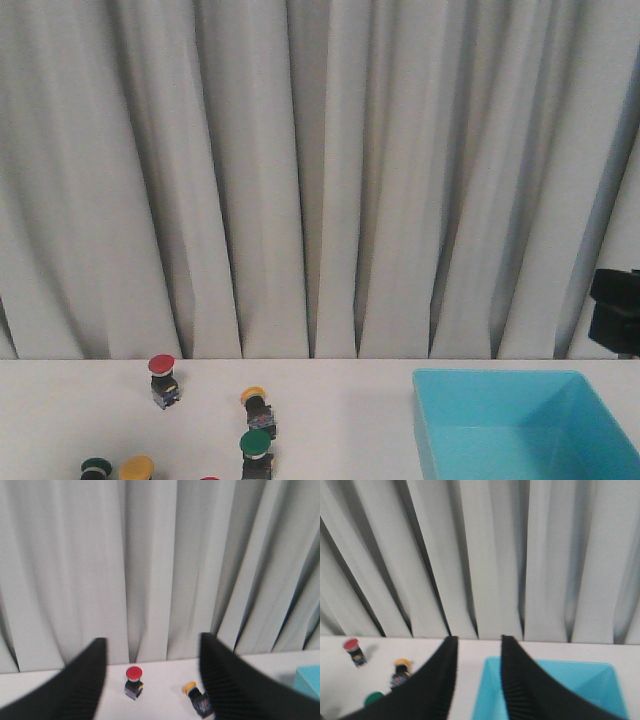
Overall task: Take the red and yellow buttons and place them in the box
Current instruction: 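Lower the left gripper over the red-capped button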
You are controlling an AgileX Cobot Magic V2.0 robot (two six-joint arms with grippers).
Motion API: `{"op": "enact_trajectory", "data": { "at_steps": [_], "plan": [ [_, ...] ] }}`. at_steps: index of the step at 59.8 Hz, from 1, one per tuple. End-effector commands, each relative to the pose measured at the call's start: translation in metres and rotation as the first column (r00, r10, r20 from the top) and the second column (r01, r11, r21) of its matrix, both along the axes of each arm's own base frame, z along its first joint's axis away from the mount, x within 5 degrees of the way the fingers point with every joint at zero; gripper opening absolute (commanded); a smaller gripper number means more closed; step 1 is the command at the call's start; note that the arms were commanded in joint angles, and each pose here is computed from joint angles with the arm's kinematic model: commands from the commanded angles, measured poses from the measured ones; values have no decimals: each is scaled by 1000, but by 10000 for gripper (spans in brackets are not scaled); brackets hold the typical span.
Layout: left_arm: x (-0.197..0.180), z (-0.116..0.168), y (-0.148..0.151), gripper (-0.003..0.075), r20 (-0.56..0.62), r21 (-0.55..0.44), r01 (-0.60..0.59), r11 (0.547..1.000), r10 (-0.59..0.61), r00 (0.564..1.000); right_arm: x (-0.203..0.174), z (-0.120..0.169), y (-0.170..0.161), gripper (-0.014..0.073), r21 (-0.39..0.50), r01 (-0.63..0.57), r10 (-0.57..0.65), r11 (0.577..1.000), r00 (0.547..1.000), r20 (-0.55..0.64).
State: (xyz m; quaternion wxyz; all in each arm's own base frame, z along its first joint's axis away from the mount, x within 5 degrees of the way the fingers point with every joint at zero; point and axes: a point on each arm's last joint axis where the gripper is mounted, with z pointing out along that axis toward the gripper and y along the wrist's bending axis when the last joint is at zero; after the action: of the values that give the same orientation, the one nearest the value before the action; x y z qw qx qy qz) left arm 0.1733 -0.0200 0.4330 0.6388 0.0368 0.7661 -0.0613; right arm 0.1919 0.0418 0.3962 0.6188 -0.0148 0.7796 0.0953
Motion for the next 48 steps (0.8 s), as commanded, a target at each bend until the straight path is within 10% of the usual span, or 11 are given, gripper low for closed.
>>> {"op": "enact_trajectory", "data": {
  "at_steps": [1,14,28,48],
  "plan": [
    [1,15,-3,657,79,1,18,1000,-18,997,11,11,4,431,-71,-20,26,997,996,88],
    [11,5,-14,714,2,-72,77,994,-77,997,38,-10,10,695,-135,-33,36,990,999,16],
    [54,-38,-24,662,-278,-34,123,992,-128,952,39,-12,11,660,-98,-33,33,995,999,-1],
    [138,-68,-56,642,-594,-60,231,971,-221,774,38,-14,11,571,-54,-27,25,998,999,-37]
  ]
}}
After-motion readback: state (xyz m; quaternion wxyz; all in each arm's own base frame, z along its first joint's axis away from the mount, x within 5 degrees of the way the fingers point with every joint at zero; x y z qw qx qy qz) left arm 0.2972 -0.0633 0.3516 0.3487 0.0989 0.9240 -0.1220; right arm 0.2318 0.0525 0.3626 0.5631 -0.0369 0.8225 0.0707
